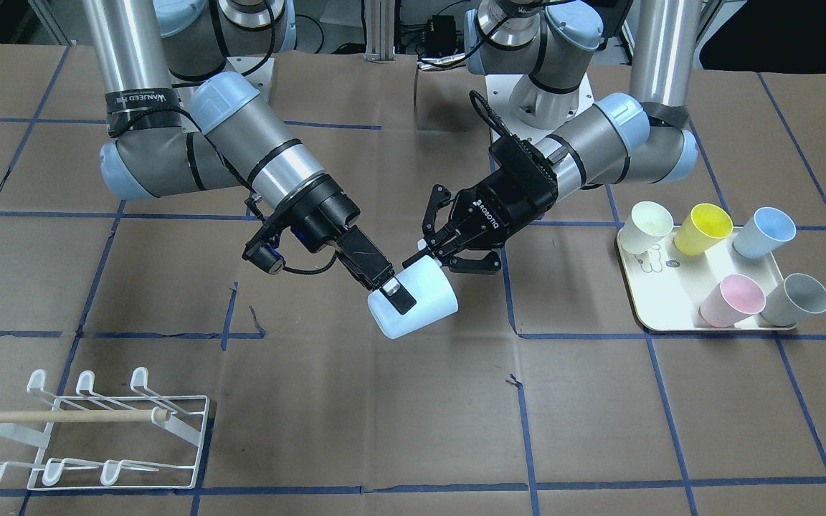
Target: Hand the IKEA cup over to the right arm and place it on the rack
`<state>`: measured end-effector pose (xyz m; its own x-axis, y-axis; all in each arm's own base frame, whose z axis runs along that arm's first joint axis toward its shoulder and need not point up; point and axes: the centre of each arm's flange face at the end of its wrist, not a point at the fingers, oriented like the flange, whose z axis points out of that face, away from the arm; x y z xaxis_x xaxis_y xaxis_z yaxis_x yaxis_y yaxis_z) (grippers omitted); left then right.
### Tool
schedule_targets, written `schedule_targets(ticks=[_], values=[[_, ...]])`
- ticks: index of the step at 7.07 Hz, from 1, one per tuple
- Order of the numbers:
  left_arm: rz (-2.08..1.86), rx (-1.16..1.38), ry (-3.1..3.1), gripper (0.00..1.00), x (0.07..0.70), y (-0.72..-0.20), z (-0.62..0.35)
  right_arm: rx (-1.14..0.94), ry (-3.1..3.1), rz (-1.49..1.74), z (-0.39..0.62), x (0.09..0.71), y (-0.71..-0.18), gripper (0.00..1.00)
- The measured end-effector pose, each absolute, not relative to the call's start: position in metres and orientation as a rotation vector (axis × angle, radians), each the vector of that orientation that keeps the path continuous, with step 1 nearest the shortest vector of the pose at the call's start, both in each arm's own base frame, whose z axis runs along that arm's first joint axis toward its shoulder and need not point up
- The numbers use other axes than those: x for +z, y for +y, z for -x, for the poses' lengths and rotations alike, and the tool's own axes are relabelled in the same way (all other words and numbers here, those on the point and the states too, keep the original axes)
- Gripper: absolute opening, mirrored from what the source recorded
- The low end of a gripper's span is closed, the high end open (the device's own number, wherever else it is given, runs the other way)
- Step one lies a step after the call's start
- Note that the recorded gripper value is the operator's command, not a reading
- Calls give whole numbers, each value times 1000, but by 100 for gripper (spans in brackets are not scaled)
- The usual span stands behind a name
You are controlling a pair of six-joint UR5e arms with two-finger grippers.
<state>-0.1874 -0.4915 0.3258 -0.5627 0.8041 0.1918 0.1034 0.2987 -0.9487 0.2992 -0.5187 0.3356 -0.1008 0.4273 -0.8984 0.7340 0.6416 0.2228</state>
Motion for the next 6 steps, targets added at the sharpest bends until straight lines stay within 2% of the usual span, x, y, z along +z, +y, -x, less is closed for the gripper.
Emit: schedule_targets(ticks=[3, 4, 5, 6], values=[[809, 1306, -1886, 6, 326, -492, 187, -329, 1733, -941, -301, 335, -519, 61], [809, 1307, -1887, 7, 326, -492, 187, -327, 1733, -938, -301, 335, -519, 58], [809, 1308, -1887, 11, 326, -492, 187, -327, 1733, -935, -301, 335, -518, 58], [809, 1310, -1887, 28, 327, -493, 187, -327, 1733, -934, -301, 336, -518, 57]])
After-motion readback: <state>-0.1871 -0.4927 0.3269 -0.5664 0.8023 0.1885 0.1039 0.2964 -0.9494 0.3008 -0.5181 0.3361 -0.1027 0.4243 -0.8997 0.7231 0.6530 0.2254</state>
